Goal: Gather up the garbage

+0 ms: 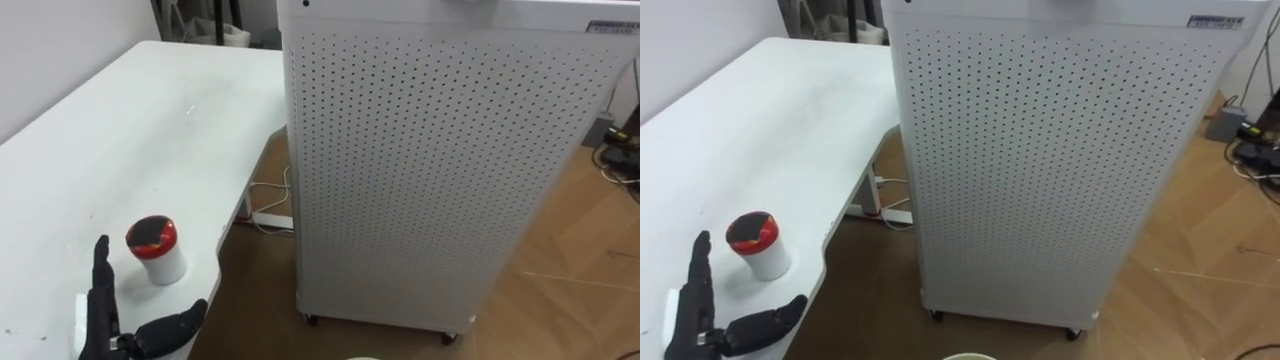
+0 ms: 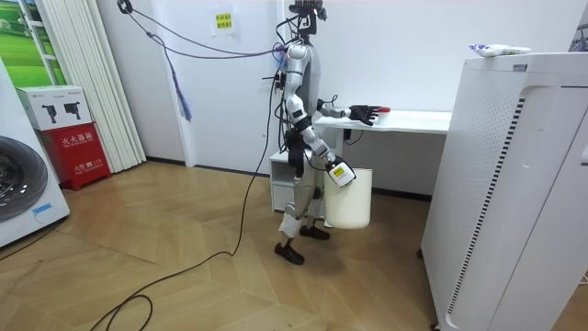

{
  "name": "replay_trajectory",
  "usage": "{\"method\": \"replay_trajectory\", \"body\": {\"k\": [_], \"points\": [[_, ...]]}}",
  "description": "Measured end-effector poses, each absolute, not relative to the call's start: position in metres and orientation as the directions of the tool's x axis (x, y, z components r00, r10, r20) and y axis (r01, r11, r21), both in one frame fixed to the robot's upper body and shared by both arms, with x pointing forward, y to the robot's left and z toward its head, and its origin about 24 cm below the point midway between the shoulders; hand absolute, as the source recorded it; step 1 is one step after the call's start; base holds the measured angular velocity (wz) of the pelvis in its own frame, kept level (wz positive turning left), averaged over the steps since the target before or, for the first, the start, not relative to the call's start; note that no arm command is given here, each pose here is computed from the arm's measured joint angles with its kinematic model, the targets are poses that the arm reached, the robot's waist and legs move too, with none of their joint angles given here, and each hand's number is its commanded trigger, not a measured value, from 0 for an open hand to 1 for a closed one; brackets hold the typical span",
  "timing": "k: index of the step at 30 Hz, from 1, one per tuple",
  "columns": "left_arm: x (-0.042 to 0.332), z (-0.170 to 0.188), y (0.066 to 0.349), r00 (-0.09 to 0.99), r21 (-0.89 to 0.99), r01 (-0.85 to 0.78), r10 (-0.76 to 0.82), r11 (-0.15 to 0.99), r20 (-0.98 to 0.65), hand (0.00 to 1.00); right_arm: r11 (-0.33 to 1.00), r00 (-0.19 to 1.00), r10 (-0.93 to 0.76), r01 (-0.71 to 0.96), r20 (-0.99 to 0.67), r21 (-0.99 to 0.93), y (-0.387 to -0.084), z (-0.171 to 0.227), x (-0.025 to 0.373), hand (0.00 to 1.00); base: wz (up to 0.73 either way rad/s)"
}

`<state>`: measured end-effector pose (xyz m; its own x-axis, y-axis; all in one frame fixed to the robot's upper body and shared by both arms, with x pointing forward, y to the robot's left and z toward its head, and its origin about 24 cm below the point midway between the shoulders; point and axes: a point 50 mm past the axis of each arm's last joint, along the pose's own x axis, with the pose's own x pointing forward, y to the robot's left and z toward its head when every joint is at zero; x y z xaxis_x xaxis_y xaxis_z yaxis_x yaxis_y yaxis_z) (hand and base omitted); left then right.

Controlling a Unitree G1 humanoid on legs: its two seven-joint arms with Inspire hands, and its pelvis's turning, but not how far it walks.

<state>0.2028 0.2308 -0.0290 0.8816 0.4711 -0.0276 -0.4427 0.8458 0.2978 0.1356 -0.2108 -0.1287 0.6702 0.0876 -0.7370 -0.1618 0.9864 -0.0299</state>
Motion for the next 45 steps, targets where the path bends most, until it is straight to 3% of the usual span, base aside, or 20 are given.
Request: {"method": "replay_trajectory", "body": {"k": [22, 33, 45], "points": [[0.205, -0.027, 0.253, 0.792, 0.154, -0.591, 0.605, 0.792, -0.074, 0.0, 0.982, 0.623, 0.096, -0.187, -0.776, -0.028, -0.211, -0.135, 0.122, 1.0, -0.02], [0.233, -0.007, 0.248, 0.8, 0.096, -0.597, 0.6, 0.797, -0.007, 0.0, 0.982, 0.623, 0.091, -0.185, -0.777, -0.033, -0.211, -0.135, 0.121, 1.0, 0.0], [0.236, -0.008, 0.239, 0.833, 0.1, -0.55, 0.554, 0.829, -0.012, 0.0, 0.983, 0.625, 0.087, -0.182, -0.776, -0.037, -0.211, -0.135, 0.122, 1.0, -0.01]]}}
